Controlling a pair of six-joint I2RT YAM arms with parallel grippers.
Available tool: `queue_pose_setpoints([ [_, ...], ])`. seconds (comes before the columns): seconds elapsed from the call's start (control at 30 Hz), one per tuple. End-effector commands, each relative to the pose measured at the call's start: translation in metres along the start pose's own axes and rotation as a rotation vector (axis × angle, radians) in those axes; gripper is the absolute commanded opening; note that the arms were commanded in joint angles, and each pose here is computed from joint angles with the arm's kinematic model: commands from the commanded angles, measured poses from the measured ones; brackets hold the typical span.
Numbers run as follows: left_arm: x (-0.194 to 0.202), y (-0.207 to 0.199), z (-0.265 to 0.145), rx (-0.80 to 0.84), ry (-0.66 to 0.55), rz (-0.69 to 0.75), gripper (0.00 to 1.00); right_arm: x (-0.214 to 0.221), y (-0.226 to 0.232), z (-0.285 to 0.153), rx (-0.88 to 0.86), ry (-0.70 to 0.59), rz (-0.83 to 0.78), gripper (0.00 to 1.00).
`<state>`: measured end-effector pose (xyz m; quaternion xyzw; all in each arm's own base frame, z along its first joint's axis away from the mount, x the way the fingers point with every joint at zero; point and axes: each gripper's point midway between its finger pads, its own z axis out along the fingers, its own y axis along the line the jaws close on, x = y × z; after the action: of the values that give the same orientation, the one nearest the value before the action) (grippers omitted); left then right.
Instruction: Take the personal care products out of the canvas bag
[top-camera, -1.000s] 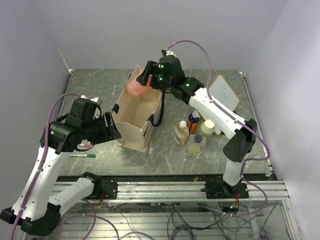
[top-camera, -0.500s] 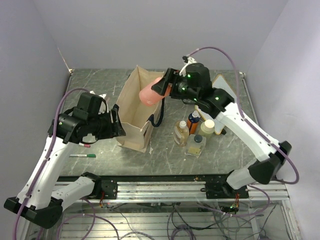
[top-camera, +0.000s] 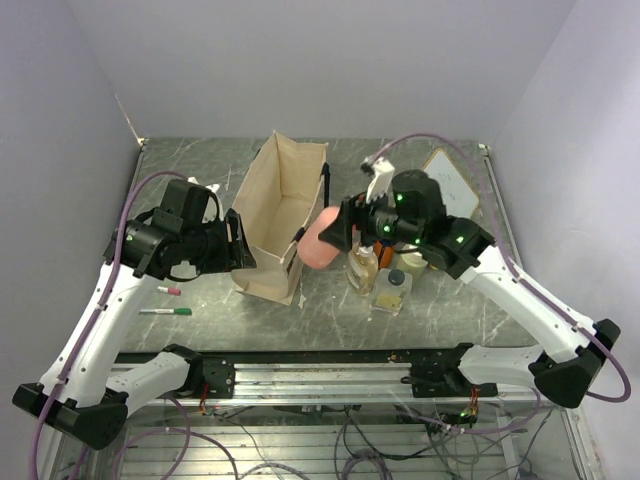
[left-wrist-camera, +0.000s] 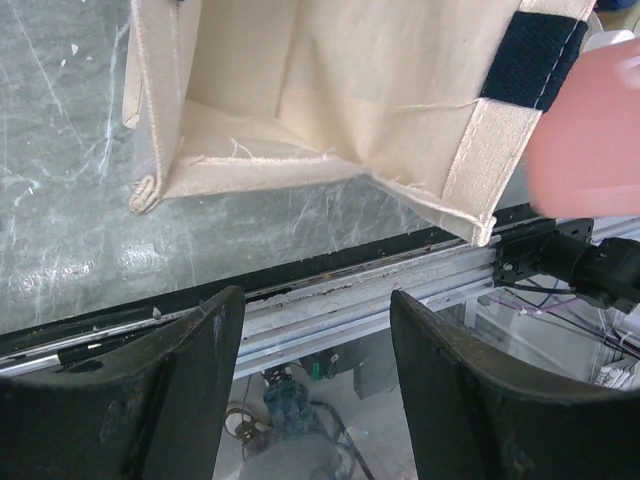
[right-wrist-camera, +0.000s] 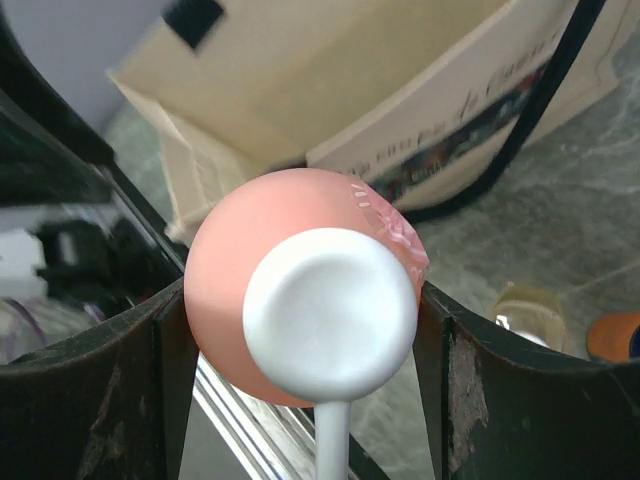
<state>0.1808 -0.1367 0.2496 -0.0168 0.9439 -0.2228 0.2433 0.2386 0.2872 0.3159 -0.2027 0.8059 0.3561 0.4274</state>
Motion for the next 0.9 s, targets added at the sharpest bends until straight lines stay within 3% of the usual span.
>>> queue_pose_setpoints([
  [0.0,-0.004,-0.008,-0.002,0.036,-0.009,0.012,0.7,0.016,0.017,0.009,-0.072,-0.015,-0.164,0.0],
  [0.47,-0.008,-0.006,-0.013,0.006,-0.031,-0.011,0.7,0.108,-0.016,0.067,0.118,-0.052,-0.425,0.0],
  [0.87,-0.011,-0.006,-0.016,-0.004,-0.041,-0.014,0.71,0.165,-0.036,0.076,0.163,0.032,-0.456,0.0],
])
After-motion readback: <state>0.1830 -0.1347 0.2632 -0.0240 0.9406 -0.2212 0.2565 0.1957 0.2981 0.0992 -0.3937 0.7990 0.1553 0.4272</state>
